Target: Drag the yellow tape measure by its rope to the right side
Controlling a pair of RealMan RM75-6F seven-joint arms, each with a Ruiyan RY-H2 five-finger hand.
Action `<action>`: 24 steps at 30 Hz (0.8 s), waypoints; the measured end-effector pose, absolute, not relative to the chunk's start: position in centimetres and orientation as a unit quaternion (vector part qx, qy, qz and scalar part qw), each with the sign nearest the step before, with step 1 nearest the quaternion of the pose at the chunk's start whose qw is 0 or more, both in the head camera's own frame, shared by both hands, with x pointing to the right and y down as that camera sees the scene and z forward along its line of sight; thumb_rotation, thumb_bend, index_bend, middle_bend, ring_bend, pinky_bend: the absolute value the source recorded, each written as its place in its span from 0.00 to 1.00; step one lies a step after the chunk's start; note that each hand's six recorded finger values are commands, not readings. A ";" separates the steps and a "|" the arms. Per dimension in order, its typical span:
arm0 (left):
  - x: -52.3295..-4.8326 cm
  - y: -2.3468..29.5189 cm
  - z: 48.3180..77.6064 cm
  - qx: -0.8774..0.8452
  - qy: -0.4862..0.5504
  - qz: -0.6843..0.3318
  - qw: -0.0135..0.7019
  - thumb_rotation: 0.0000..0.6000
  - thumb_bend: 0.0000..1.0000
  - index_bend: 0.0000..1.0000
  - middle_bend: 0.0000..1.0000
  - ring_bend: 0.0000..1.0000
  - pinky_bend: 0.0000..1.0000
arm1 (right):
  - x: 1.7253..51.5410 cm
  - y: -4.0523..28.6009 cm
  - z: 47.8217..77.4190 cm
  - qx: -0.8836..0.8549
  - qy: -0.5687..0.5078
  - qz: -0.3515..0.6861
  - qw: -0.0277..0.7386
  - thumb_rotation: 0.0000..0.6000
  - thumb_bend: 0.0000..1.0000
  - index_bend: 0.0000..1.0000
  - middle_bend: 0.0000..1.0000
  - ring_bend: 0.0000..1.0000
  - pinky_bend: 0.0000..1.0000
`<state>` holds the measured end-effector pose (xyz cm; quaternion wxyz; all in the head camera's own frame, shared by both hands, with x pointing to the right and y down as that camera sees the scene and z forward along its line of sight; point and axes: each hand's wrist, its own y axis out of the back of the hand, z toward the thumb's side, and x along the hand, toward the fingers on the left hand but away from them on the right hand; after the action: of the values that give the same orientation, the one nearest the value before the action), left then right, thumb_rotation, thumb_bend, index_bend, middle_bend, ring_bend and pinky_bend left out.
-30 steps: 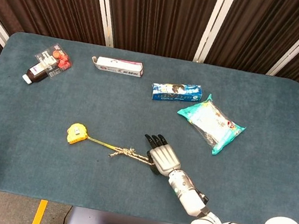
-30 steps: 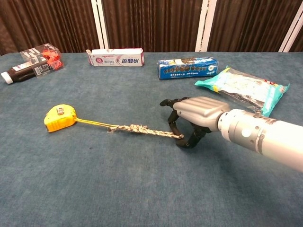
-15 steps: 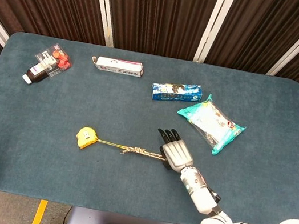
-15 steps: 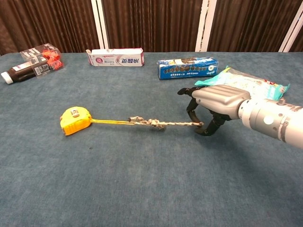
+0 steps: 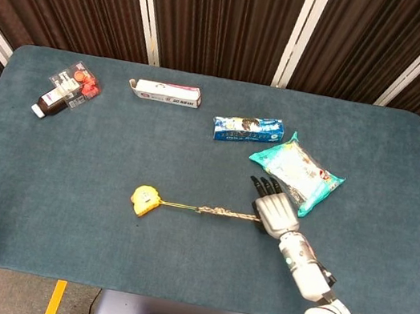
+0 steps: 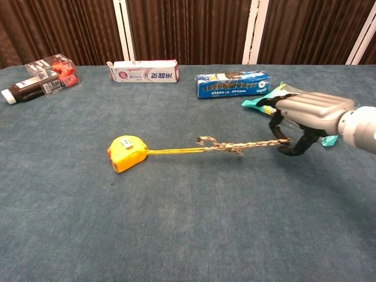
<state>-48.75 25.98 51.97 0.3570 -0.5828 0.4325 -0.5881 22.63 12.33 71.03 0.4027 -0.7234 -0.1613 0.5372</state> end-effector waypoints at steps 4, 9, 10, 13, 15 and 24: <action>-48.8 26.0 51.9 -0.582 0.434 -0.588 0.357 1.00 0.47 0.14 0.00 0.00 0.08 | 25.2 12.3 70.8 -0.714 -0.163 0.554 0.396 1.00 0.47 0.83 0.13 0.08 0.00; -48.8 26.0 52.0 -0.582 0.432 -0.590 0.356 1.00 0.47 0.14 0.00 0.00 0.08 | 29.2 12.3 70.0 -0.700 -0.179 0.577 0.382 1.00 0.47 0.84 0.13 0.08 0.00; -48.7 26.0 52.0 -0.582 0.431 -0.590 0.357 1.00 0.47 0.14 0.00 0.00 0.08 | 30.0 12.3 69.9 -0.697 -0.183 0.581 0.378 1.00 0.47 0.85 0.13 0.08 0.00; -48.6 26.0 52.1 -0.582 0.430 -0.591 0.357 1.00 0.47 0.14 0.00 0.00 0.08 | 32.9 12.4 69.3 -0.686 -0.196 0.597 0.365 1.00 0.49 0.85 0.13 0.08 0.00; -48.5 26.0 52.2 -0.583 0.427 -0.592 0.357 1.00 0.47 0.14 0.00 0.00 0.08 | 34.8 12.4 69.0 -0.679 -0.204 0.609 0.356 1.00 0.54 0.85 0.13 0.08 0.00; -48.5 26.1 52.4 -0.581 0.426 -0.596 0.356 1.00 0.47 0.15 0.00 0.00 0.08 | 41.8 12.5 67.8 -0.644 -0.245 0.648 0.325 1.00 0.55 0.86 0.13 0.08 0.00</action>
<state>-48.48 26.08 52.37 0.3558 -0.5807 0.4260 -0.5956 41.76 12.51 67.82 0.3250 -0.6443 -0.2446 0.6476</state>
